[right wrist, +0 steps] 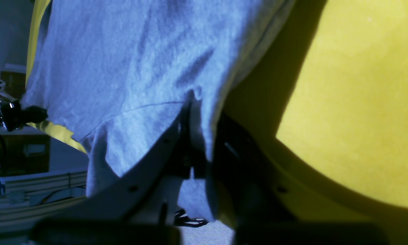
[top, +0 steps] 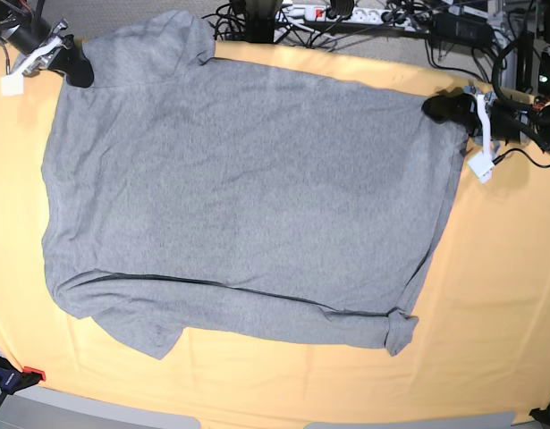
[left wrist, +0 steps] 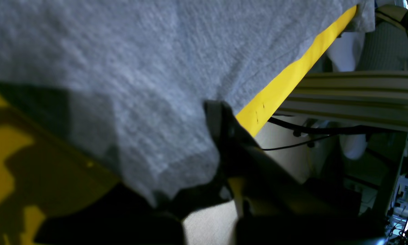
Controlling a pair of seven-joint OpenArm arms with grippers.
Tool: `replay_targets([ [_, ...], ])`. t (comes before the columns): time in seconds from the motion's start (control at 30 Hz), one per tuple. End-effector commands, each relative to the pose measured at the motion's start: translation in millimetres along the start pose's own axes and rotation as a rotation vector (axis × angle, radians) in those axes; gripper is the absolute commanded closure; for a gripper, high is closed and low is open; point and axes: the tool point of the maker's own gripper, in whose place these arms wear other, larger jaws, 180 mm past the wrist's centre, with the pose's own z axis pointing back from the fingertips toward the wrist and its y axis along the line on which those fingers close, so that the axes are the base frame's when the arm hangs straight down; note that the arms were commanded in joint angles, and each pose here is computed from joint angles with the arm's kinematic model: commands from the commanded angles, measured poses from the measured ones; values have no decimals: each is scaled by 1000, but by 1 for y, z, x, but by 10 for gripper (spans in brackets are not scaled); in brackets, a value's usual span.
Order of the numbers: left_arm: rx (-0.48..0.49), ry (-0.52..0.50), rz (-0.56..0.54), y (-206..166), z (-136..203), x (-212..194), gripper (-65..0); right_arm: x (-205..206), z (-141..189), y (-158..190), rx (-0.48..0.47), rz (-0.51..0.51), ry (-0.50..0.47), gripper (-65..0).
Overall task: Layout the t-shirt on the table in an organized manner, then fold the t-shirt properly
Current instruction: 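Grasp the shoulder edge with both grippers, then pull the shoulder edge with both grippers away from the hem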
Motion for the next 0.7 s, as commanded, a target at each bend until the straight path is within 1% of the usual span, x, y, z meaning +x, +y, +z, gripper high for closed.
replay_targets([
  [0.0,18,2,-20,2,10,5,0,-1,3,-1,-7,0,15,0],
  [0.1,28,-14,-21,4,13,8,0,2,3,2,-5,15,15,0],
  [0.2,54,-54,-25,8,24,17,0,7,3,10,0,58,23,0],
  [0.37,133,-182,-36,19,58,41,0,18,5,25,7,139,18,0],
  [0.47,165,-260,-37,23,74,51,0,20,5,27,8,150,15,0],
  [0.57,165,-275,-34,23,75,53,0,20,6,27,8,151,16,0],
  [0.67,139,-292,-24,20,65,53,0,19,6,28,8,158,26,0],
])
